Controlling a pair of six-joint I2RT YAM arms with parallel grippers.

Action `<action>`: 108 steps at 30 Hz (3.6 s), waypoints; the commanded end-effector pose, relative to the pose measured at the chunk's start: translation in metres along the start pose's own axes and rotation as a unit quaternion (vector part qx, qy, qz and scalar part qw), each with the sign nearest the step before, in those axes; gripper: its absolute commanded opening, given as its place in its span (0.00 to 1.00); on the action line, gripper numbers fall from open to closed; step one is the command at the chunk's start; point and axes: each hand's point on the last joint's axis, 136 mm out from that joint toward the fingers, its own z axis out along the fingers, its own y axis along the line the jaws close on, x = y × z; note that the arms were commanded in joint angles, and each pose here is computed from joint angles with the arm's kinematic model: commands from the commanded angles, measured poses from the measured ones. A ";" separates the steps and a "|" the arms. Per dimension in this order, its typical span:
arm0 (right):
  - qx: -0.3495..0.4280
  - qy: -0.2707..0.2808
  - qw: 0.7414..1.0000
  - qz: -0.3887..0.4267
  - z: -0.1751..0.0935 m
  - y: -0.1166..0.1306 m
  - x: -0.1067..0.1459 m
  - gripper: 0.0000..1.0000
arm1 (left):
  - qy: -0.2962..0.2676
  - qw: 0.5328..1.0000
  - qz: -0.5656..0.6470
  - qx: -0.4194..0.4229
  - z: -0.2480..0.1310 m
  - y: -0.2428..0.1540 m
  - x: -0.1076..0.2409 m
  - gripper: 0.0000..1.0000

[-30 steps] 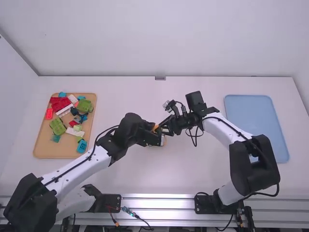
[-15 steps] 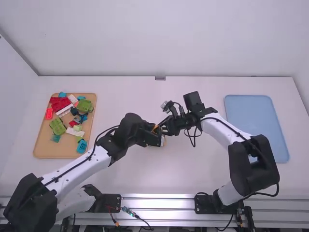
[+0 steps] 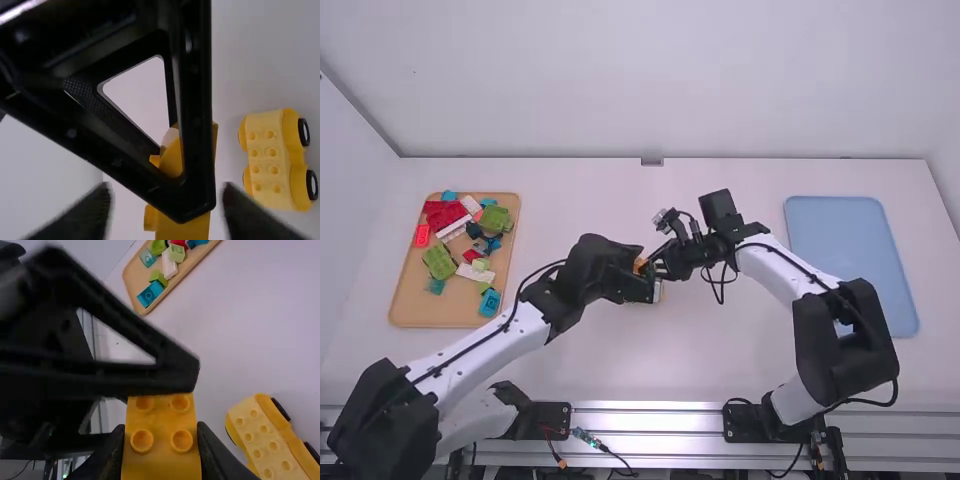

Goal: Assemble lego blocks to make yellow taxi

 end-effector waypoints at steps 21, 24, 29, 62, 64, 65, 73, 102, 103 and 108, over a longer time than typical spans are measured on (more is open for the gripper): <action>0.162 0.072 0.957 -0.229 -0.038 -0.052 0.009 0.01 | -0.084 0.984 -0.155 -0.009 -0.029 0.038 0.010 0.99; 0.150 0.101 0.941 -0.287 -0.043 -0.045 0.020 0.00 | -0.147 0.973 -0.181 0.003 -0.043 0.043 0.015 0.99; 0.119 0.127 0.925 -0.338 -0.042 -0.037 0.034 0.00 | -0.208 0.957 -0.202 0.012 -0.061 0.047 0.021 0.99; 0.071 -0.027 0.902 -0.425 -0.016 -0.036 0.075 0.00 | -0.288 0.888 -0.308 0.183 0.019 -0.042 0.040 0.99; 0.068 -0.032 0.907 -0.415 -0.016 -0.034 0.071 0.00 | -0.299 0.879 -0.318 0.193 0.020 -0.048 0.039 0.99; 0.070 -0.034 0.914 -0.399 -0.016 -0.035 0.067 0.00 | -0.307 0.873 -0.322 0.199 0.020 -0.050 0.037 0.99; 0.064 -0.041 0.923 -0.378 -0.004 -0.037 0.059 0.00 | -0.292 0.876 -0.319 0.211 0.024 -0.069 0.033 0.99; 0.046 -0.041 0.926 -0.373 0.009 -0.035 0.061 0.00 | -0.222 0.897 -0.325 0.201 0.074 -0.104 0.046 0.99; 0.047 -0.040 0.925 -0.374 0.009 -0.035 0.062 0.00 | -0.228 0.894 -0.325 0.206 0.075 -0.106 0.045 0.99; 0.046 -0.037 0.925 -0.375 0.011 -0.034 0.062 0.00 | -0.255 0.887 -0.319 0.215 0.081 -0.111 0.042 0.99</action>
